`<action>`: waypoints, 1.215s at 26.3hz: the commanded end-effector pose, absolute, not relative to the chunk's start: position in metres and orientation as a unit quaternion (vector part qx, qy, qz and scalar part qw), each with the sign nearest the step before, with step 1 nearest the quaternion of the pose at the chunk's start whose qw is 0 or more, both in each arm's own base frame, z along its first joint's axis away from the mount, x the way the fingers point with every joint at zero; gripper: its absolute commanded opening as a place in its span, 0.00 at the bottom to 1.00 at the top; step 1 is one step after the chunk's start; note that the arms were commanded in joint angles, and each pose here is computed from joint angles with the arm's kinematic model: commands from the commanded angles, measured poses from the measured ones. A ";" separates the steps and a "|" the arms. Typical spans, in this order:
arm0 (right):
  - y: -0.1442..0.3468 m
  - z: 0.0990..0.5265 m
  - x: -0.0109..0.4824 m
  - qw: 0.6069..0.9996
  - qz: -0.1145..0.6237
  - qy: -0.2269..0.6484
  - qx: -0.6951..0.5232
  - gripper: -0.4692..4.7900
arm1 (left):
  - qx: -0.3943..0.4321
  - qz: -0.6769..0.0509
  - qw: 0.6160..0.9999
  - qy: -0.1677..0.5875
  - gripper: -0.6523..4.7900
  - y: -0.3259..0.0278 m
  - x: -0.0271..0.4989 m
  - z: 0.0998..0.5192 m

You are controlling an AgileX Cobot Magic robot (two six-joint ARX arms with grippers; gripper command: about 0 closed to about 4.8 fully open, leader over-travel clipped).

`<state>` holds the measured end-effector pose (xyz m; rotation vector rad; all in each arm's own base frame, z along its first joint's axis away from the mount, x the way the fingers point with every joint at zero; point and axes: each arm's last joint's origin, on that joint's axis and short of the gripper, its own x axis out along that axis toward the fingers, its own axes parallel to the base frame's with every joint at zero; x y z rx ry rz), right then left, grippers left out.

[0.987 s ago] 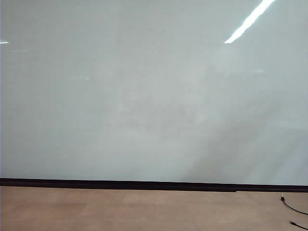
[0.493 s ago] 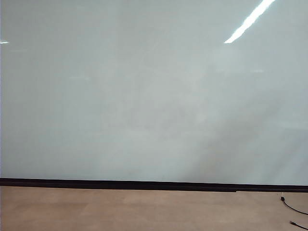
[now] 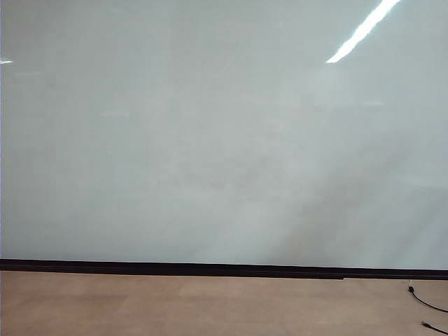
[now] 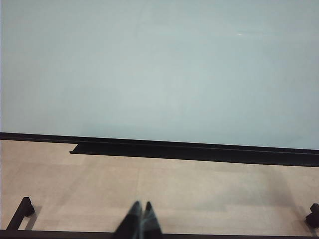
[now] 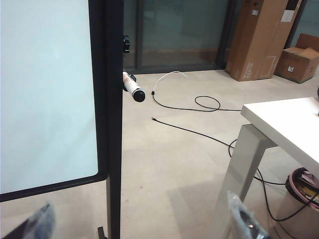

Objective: Pick up the pen on the shelf to the right of the whiteboard and write the letter Z.

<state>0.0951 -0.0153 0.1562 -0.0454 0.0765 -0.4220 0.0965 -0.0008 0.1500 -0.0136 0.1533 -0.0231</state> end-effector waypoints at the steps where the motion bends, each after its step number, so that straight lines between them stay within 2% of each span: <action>1: -0.015 0.159 0.095 0.979 -0.199 0.026 -0.020 1.00 | -0.005 -0.012 0.997 0.073 0.11 -0.001 0.096 0.151; 11: -0.015 0.168 0.095 0.980 -0.198 -0.017 -0.012 1.00 | -0.005 -0.012 0.997 0.073 0.11 -0.001 0.096 0.151; 18: -0.021 0.176 0.112 0.977 -0.213 -0.001 -0.013 1.00 | -0.005 -0.012 0.997 0.073 0.11 -0.001 0.096 0.151; 21: -0.031 0.184 0.133 0.982 -0.185 0.024 -0.017 1.00 | -0.005 -0.012 0.997 0.073 0.11 -0.001 0.096 0.151; 32: -0.071 0.168 0.169 0.993 -0.075 -0.044 -0.076 1.00 | -0.005 -0.012 0.997 0.073 0.11 -0.001 0.096 0.151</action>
